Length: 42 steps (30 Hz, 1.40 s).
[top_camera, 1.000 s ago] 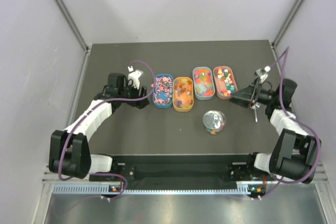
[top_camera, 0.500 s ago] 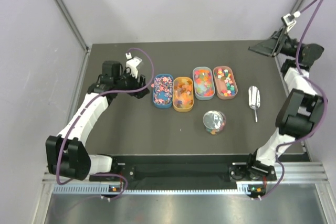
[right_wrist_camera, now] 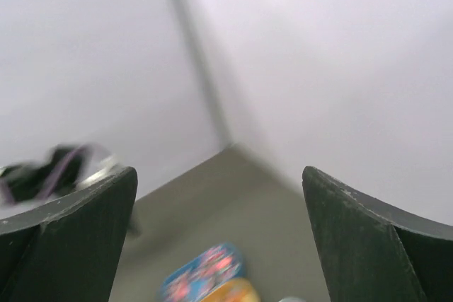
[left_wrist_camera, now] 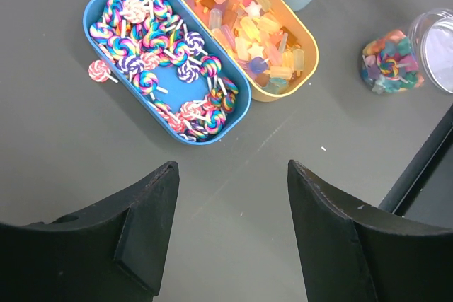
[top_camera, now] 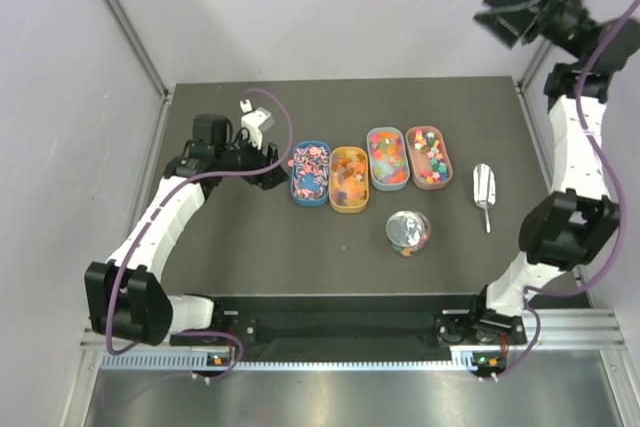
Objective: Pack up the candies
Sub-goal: Move the packing bottle to the center of the board.
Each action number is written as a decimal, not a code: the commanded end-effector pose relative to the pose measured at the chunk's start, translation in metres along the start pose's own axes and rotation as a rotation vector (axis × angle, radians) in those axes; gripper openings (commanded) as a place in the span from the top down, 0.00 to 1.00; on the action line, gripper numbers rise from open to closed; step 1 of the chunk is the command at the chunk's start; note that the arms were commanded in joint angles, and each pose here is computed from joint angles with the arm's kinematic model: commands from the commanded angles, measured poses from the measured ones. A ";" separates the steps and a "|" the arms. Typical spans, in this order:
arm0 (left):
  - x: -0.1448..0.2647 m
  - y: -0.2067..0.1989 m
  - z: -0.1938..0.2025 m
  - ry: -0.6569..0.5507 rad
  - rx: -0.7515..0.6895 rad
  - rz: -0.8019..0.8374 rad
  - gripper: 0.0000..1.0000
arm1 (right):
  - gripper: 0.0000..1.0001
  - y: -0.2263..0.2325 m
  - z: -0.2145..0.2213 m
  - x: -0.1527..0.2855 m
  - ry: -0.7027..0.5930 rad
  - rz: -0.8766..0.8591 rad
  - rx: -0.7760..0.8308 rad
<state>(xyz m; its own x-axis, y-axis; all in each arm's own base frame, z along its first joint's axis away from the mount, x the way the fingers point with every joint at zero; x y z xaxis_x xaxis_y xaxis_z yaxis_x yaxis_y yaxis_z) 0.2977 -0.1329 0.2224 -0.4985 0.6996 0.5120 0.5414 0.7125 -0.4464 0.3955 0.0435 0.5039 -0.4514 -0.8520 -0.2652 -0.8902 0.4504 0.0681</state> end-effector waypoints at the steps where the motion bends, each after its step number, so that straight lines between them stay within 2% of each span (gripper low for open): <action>1: 0.013 -0.013 -0.010 -0.048 -0.026 0.028 0.33 | 0.00 -0.049 -0.036 0.005 -0.014 0.459 0.262; 2: 0.015 -0.014 -0.012 -0.054 -0.031 0.027 0.32 | 0.00 -0.057 -0.032 0.006 0.106 0.593 0.409; 3: 0.016 -0.015 -0.015 -0.062 -0.033 0.021 0.32 | 0.00 -0.076 -0.044 0.021 0.101 0.850 0.490; 5: 0.020 -0.018 -0.021 -0.086 -0.032 0.016 0.32 | 0.00 -0.076 -0.043 0.028 0.184 0.940 0.608; 7: 0.025 -0.020 -0.025 -0.113 -0.033 0.005 0.32 | 0.00 -0.072 -0.032 0.048 0.286 1.075 0.589; 10: 0.031 -0.020 -0.020 -0.135 -0.006 -0.033 0.32 | 0.00 -0.051 0.037 0.080 0.609 1.122 0.517; 11: 0.031 -0.019 -0.015 -0.134 0.013 -0.042 0.32 | 0.00 -0.042 0.058 0.091 0.675 1.115 0.501; 13: 0.029 -0.017 0.004 -0.118 0.053 -0.043 0.32 | 0.00 -0.003 0.120 0.122 0.843 1.025 0.476; 16: 0.028 -0.016 0.027 -0.079 0.089 -0.042 0.33 | 0.00 0.048 0.175 0.162 1.003 0.884 0.541; 18: 0.029 -0.018 0.034 -0.064 0.097 -0.032 0.33 | 0.00 0.068 0.192 0.173 1.032 0.803 0.574; 22: 0.028 -0.015 0.036 -0.069 0.071 -0.035 0.33 | 0.00 0.095 0.238 0.198 1.019 0.780 0.591; 25: 0.022 -0.016 0.043 -0.050 0.105 0.001 0.33 | 0.00 0.116 0.279 0.195 1.047 0.538 0.538; 26: 0.020 -0.017 0.047 -0.039 0.145 0.012 0.33 | 0.00 0.129 0.296 0.203 1.125 0.391 0.541; 27: 0.018 -0.016 0.052 -0.021 0.164 0.025 0.33 | 0.00 0.138 0.305 0.200 1.118 0.284 0.535; 30: 0.010 -0.015 0.072 0.044 0.207 0.063 0.37 | 0.00 0.153 0.334 0.214 1.205 0.094 0.516; 33: 0.001 -0.016 0.096 0.112 0.272 0.104 0.48 | 0.00 0.163 0.351 0.218 1.214 -0.010 0.481; 35: -0.006 -0.013 0.100 0.124 0.328 0.096 0.50 | 0.00 0.170 0.359 0.219 1.199 -0.070 0.481; 37: -0.012 -0.007 0.107 0.144 0.364 0.081 0.64 | 0.00 0.175 0.368 0.219 1.177 -0.098 0.479; 40: -0.020 0.000 0.120 0.156 0.420 0.056 0.97 | 0.00 0.175 0.375 0.218 1.160 -0.148 0.527; 42: -0.024 0.000 0.130 0.165 0.456 0.070 0.99 | 0.00 0.174 0.381 0.220 1.163 -0.178 0.549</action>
<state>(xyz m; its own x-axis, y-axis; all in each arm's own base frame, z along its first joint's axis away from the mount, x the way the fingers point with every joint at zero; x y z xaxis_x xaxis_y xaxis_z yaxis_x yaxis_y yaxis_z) 0.2179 -0.1357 0.1172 -0.3170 0.7264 0.6098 0.2021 0.6800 -0.7048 0.1599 0.0259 0.0908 -0.3771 -0.4502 0.8094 -0.9244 0.2376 -0.2985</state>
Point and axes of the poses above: each gripper's point midway between its finger pads, its own x axis back along the fingers, its own y axis along the line the jaws close on, z = x × y, the point moved 4 cm from there along x, back along the fingers, and after that the axes turned 13 degrees about x, right-handed, at the moved point
